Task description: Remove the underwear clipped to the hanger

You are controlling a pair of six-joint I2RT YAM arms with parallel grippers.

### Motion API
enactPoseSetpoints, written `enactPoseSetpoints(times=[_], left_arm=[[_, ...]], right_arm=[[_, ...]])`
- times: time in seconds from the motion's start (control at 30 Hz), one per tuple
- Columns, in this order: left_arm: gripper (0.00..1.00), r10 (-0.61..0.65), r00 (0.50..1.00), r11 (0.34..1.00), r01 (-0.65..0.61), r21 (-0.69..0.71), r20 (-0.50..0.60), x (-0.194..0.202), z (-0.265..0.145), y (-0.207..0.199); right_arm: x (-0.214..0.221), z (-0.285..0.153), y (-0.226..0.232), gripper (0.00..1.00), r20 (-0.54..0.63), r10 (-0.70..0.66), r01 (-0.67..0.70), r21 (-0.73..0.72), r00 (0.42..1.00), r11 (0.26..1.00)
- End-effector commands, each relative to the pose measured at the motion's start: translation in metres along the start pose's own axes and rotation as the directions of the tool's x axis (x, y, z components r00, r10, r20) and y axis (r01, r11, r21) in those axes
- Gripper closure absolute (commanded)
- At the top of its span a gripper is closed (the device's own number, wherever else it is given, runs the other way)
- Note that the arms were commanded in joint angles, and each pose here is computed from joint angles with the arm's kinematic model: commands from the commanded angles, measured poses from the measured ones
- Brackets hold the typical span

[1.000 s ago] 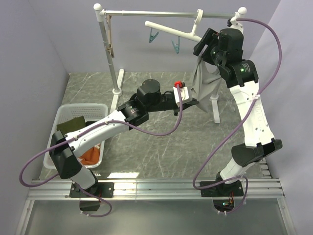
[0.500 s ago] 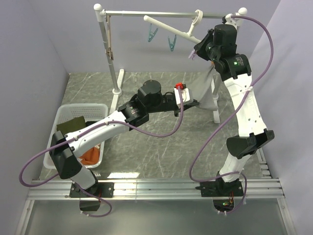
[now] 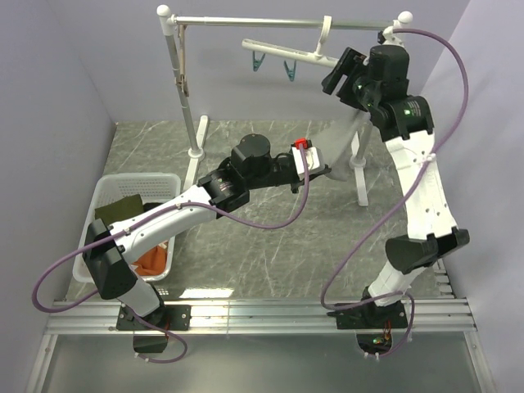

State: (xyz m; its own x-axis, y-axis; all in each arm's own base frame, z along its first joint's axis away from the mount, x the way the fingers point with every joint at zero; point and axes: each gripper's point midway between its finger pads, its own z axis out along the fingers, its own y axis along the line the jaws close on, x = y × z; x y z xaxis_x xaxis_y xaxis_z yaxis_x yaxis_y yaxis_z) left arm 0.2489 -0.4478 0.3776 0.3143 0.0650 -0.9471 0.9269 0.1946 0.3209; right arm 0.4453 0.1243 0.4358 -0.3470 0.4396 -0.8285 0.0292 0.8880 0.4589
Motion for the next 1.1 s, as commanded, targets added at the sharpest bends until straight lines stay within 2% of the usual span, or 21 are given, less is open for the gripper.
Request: enactPoseSetpoints(times=[0.0,0.1,0.27,0.43,0.5,0.8,0.93,1.0,1.07], left_arm=[[1.0,0.035,0.999,0.999,-0.034,-0.02,0.034,-0.021,-0.004,0.005],[1.0,0.037,0.999,0.999,-0.037,-0.022,0.027,-0.02,-0.004,0.006],[1.0,0.028,0.999,0.999,-0.028,-0.019,0.033,-0.022,-0.003,0.006],[1.0,0.021,0.999,1.0,-0.02,-0.014,0.042,-0.024,-0.003,0.003],[1.0,0.02,0.999,1.0,-0.019,-0.013,0.044,-0.025,-0.004,0.003],[1.0,0.013,0.999,1.0,-0.014,0.007,0.04,-0.031,-0.007,-0.007],[1.0,0.001,0.998,1.0,-0.002,0.017,0.055,-0.039,-0.015,-0.013],[1.0,-0.016,0.999,1.0,0.016,0.019,0.039,-0.035,-0.02,-0.017],[1.0,-0.024,0.999,1.0,0.024,0.016,0.034,-0.035,-0.029,-0.019]], right_arm=[[-0.022,-0.045,0.007,0.19,0.062,-0.075,0.08,-0.071,0.995,0.994],[-0.021,-0.058,0.003,0.19,0.059,-0.13,0.134,-0.072,0.99,0.988],[-0.025,-0.077,-0.017,0.19,0.069,-0.178,0.178,0.015,0.982,0.984],[-0.021,-0.088,-0.018,0.19,0.082,-0.166,0.169,-0.027,0.983,0.985],[-0.032,-0.1,-0.025,0.2,0.152,-0.147,0.148,0.004,0.977,0.989],[-0.025,-0.107,-0.069,0.21,0.181,-0.191,0.158,0.181,0.965,0.971],[-0.029,-0.124,-0.071,0.18,0.303,-0.168,0.137,0.119,0.938,0.983],[-0.022,-0.12,-0.074,0.14,0.322,-0.121,0.104,0.068,0.939,0.992],[-0.018,-0.124,-0.064,0.12,0.308,-0.096,0.116,-0.046,0.946,0.992]])
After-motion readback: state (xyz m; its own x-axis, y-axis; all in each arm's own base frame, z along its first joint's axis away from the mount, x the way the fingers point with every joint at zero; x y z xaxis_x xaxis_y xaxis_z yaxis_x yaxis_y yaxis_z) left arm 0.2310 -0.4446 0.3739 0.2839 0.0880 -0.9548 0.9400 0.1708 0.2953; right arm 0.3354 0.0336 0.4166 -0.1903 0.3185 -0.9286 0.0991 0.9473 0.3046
